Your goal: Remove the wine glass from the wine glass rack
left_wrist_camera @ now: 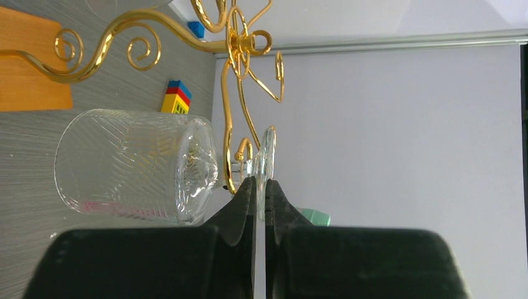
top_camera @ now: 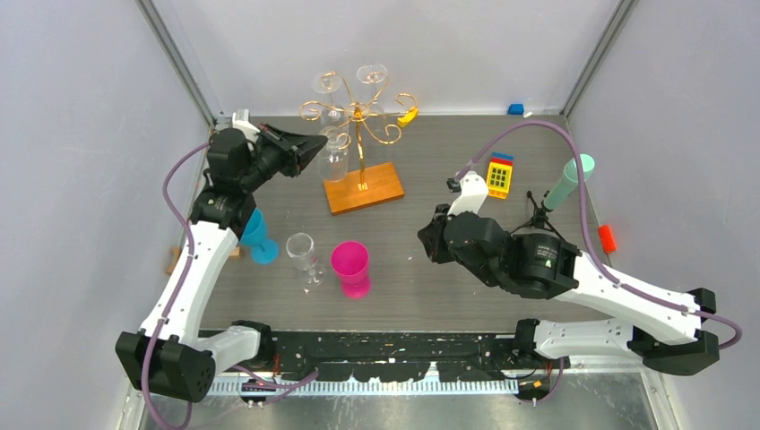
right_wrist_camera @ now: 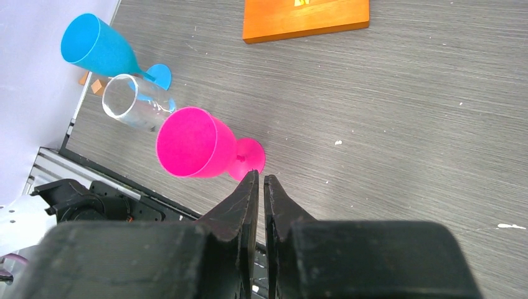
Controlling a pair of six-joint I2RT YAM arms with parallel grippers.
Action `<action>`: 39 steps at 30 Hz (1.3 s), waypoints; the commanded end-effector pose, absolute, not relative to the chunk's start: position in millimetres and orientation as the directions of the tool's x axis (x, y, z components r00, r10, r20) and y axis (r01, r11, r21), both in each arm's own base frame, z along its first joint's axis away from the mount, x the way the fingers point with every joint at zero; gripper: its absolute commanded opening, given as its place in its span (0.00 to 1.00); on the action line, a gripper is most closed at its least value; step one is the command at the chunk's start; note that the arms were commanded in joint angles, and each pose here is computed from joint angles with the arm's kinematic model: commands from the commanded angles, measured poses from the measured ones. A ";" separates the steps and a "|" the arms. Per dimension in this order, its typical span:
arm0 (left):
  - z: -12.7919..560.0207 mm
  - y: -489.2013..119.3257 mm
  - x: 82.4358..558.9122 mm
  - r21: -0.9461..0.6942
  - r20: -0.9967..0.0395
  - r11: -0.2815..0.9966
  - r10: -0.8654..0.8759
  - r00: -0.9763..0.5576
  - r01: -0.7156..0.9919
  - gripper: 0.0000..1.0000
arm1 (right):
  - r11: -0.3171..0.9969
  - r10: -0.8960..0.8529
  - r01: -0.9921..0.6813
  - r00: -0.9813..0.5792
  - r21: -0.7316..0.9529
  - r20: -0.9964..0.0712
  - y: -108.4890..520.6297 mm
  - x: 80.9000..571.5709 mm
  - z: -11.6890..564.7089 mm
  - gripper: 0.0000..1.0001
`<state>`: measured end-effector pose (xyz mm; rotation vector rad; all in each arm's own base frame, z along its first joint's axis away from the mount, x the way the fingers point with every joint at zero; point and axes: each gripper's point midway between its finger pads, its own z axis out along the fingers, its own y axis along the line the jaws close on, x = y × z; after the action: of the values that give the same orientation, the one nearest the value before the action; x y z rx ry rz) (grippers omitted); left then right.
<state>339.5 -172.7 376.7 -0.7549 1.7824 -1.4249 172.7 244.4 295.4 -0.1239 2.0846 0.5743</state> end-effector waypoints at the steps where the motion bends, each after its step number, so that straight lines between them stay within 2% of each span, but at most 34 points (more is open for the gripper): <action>1: 410.1 -163.5 343.8 -0.977 -0.211 0.192 -0.833 -0.511 0.089 0.00 | 0.870 0.218 -0.280 -0.521 0.406 -0.825 241.8 177.9 312.0 0.13; 11: 423.4 -171.6 362.3 -0.979 -0.206 0.167 -0.820 -0.534 0.121 0.00 | 0.868 0.224 -0.278 -0.521 0.412 -0.824 240.1 176.9 311.4 0.13; 37: 440.9 -220.8 361.8 -0.962 -0.274 0.188 -0.703 -0.656 0.200 0.00 | 0.870 0.220 -0.273 -0.529 0.410 -0.820 243.2 177.6 307.9 0.13; 39: 443.2 -226.3 359.1 -0.957 -0.291 0.194 -0.690 -0.663 0.218 0.00 | 0.869 0.216 -0.276 -0.534 0.410 -0.817 244.3 176.9 307.1 0.16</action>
<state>370.8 -214.9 380.2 -0.6481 1.8945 -1.4897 172.1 241.3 293.7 -0.1047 2.0819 0.5826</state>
